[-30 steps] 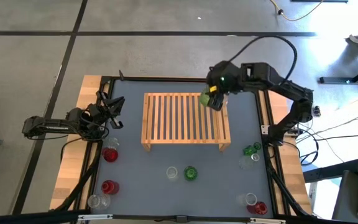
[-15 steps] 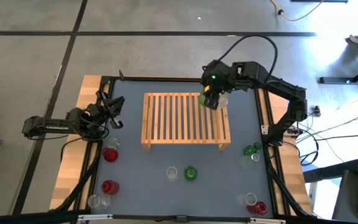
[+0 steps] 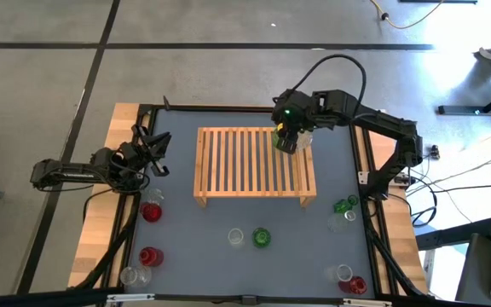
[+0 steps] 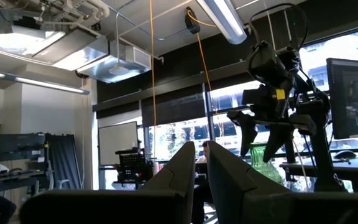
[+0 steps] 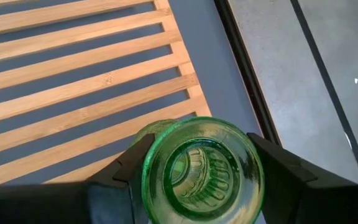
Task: Sort vases onto shelf
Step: Put the top right green bottle on the shelf
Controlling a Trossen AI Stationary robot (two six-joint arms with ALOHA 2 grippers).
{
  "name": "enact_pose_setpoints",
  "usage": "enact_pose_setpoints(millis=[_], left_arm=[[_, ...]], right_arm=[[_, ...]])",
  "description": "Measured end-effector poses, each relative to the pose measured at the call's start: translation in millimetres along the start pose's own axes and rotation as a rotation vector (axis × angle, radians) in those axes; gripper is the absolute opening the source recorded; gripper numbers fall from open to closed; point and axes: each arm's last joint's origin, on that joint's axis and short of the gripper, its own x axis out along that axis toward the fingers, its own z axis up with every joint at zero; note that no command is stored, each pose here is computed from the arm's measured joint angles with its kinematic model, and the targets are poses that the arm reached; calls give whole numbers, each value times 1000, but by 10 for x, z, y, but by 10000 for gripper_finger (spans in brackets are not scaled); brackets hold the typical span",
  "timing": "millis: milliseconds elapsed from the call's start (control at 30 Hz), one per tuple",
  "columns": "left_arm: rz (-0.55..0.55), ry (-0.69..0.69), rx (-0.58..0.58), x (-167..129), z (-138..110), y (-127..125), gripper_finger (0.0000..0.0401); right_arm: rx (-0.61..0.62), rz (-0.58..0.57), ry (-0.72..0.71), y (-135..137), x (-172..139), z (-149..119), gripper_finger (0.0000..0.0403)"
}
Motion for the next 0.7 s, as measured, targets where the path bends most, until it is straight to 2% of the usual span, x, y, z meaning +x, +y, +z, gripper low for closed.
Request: enact_pose_setpoints(millis=[567,700], left_arm=[[0,0,0,0,0,0,37],[0,0,0,0,0,0,37]], right_arm=[[-1,3,-2,4,4,2,203],[-2,4,0,5,6,-1,221]])
